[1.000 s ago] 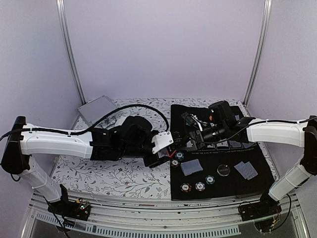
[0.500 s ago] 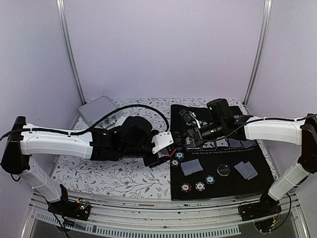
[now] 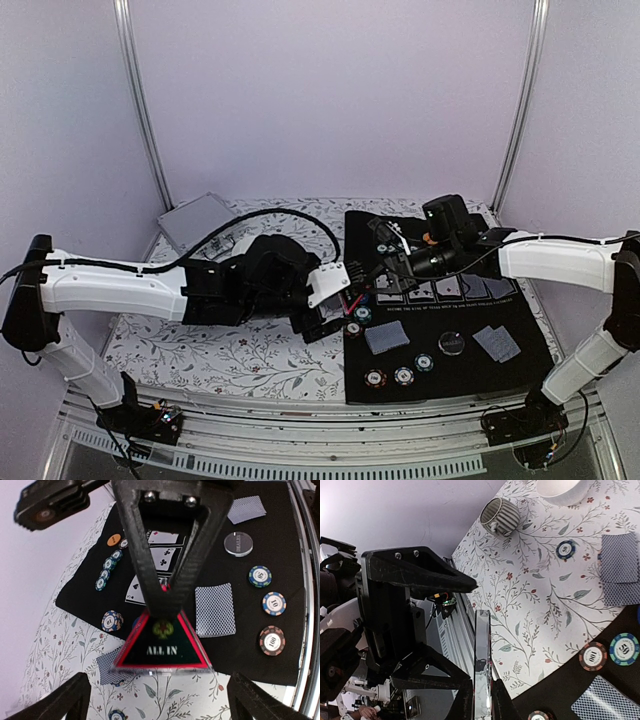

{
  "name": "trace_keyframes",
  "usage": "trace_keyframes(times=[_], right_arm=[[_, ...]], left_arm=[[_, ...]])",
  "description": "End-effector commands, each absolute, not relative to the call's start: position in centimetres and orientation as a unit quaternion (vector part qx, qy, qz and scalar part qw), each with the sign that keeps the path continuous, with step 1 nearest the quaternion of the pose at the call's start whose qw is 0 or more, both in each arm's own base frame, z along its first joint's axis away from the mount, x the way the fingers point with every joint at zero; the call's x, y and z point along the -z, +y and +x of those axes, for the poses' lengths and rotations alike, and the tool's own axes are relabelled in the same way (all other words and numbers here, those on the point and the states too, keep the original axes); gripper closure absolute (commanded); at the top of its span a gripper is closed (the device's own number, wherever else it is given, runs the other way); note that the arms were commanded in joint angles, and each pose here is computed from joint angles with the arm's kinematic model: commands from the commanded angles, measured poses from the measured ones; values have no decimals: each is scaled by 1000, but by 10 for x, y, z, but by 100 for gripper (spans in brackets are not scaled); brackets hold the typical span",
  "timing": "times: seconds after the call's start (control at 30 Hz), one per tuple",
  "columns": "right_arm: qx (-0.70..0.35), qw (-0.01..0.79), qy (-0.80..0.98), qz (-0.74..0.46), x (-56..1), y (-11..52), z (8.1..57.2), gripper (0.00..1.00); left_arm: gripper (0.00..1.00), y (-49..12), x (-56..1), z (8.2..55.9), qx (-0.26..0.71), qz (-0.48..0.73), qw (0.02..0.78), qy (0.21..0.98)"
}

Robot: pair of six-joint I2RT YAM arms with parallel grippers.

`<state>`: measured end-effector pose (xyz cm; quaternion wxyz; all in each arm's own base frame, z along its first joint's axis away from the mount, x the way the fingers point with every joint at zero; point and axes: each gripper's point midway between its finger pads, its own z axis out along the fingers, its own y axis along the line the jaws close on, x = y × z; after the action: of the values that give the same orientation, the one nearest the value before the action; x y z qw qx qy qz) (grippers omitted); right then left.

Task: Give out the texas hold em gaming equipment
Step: Pass from the left arm to the right, then place the all-in button in the big blind area.

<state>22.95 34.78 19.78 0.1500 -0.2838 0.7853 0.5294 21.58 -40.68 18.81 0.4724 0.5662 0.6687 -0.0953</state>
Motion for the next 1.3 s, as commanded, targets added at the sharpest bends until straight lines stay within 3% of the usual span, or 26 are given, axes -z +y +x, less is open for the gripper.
trace_keyframes(times=[0.0, 0.37, 0.5, 0.67, 0.87, 1.27], right_arm=[[-508, 202, 796, -258, -211, 314, 260, 98], [-391, 363, 844, -53, -211, 154, 394, 98], [-408, 367, 836, 15, -190, 124, 434, 98], [-453, 311, 830, 94, -148, 120, 482, 98], [-463, 262, 837, 129, -103, 135, 498, 98], [-433, 283, 838, 173, -84, 120, 548, 98]], left_arm=[[2, -403, -201, 221, 96, 526, 496, 684], [2, -358, -215, 242, 88, 451, 485, 744], [2, -324, -210, 266, 64, 417, 471, 775], [2, -294, -203, 283, 38, 388, 471, 791], [2, -276, -190, 283, 44, 377, 485, 788], [2, -242, -174, 304, 23, 352, 487, 799]])
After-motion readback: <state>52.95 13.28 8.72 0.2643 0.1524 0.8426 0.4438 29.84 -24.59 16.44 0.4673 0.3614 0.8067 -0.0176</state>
